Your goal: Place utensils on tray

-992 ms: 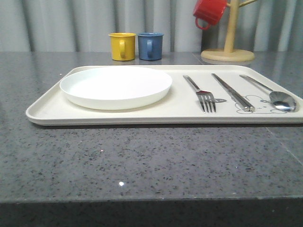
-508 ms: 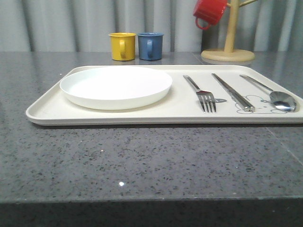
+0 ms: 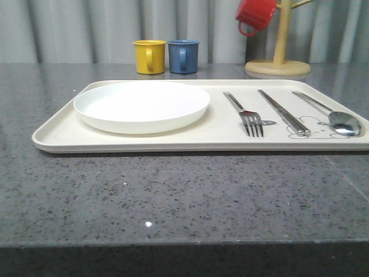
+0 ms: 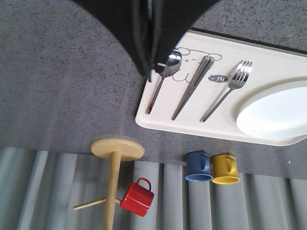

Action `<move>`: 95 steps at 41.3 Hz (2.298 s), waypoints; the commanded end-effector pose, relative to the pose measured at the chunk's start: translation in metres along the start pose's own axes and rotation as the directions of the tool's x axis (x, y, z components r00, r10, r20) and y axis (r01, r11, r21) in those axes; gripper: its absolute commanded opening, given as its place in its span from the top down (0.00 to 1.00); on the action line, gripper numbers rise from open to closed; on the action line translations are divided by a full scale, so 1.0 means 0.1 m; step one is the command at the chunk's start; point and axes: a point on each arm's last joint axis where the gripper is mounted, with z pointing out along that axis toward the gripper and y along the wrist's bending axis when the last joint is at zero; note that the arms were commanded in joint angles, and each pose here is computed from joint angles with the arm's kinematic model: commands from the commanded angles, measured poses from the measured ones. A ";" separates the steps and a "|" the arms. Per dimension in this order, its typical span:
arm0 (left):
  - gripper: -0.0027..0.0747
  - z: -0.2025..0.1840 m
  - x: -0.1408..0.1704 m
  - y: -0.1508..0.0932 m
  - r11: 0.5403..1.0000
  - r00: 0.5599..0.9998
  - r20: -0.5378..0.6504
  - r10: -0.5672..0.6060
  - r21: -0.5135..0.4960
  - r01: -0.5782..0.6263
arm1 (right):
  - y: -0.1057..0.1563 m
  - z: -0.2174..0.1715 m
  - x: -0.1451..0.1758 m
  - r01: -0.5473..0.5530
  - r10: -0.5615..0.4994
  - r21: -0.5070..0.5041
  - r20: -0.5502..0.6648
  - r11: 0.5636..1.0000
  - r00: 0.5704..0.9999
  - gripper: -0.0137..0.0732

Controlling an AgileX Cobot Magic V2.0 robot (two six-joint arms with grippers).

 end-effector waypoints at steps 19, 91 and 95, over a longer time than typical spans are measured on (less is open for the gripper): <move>0.99 0.12 0.61 0.04 0.987 0.984 0.172 -0.049 -0.141 0.073 | 0.00 -0.01 -0.14 0.011 -0.011 -0.001 0.095 1.000 0.995 0.97; 0.99 0.21 0.85 0.03 0.987 0.987 0.153 -0.052 -0.142 0.074 | -0.16 0.32 0.91 -0.015 0.011 0.236 0.020 0.972 1.000 0.97; 0.99 0.21 0.85 0.03 0.987 0.987 0.153 -0.052 -0.142 0.074 | -0.17 0.30 0.91 -0.011 0.006 0.260 0.021 0.966 1.000 0.97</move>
